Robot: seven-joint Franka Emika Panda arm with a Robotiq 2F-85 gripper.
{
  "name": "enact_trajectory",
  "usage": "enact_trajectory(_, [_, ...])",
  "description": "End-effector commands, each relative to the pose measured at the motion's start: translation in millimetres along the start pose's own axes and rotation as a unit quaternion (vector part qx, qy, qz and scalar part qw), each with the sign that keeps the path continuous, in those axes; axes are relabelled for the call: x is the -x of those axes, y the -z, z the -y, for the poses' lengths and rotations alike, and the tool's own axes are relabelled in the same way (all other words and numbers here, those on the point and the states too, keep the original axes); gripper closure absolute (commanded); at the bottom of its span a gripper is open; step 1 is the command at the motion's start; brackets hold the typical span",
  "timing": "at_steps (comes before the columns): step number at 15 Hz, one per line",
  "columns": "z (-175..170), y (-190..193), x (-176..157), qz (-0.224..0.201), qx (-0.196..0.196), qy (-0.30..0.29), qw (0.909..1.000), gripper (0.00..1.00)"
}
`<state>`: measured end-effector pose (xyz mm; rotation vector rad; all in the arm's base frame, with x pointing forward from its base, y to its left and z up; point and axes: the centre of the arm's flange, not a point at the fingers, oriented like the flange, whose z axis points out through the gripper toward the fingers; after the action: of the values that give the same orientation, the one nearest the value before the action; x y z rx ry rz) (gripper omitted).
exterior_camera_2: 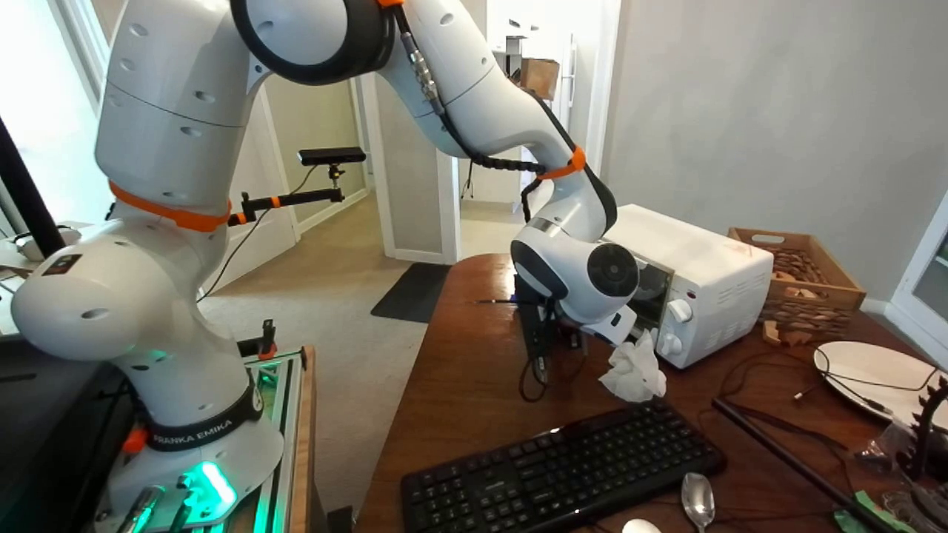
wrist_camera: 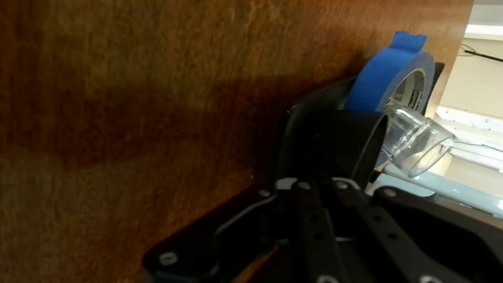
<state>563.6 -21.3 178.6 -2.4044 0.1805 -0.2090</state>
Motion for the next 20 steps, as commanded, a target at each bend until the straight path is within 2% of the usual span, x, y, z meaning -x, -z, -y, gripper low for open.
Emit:
enact_trajectory(1, [3,-12,-10,0.009,-0.012,0.017,0.9997,0.79])
enact_trajectory(3, [4,-15,-11,0.01,-0.014,0.02,0.9997,0.65])
enact_trajectory(4, [3,-15,-10,0.008,-0.014,0.019,0.9997,0.64])
enact_trajectory(5, [2,-14,-9,0.008,-0.014,0.017,0.9997,0.67])
enact_trajectory(7, [0,-15,-8,0.008,-0.015,0.014,0.9998,0.89])
enact_trajectory(8, [-1,-15,-7,0.008,-0.015,0.012,0.9998,0.97])
enact_trajectory(9, [-2,-15,-5,0.008,-0.014,0.01,0.9998,1.0])
enact_trajectory(20, [-11,-8,0,0.009,-0.005,-0.001,0.9999,1.0])
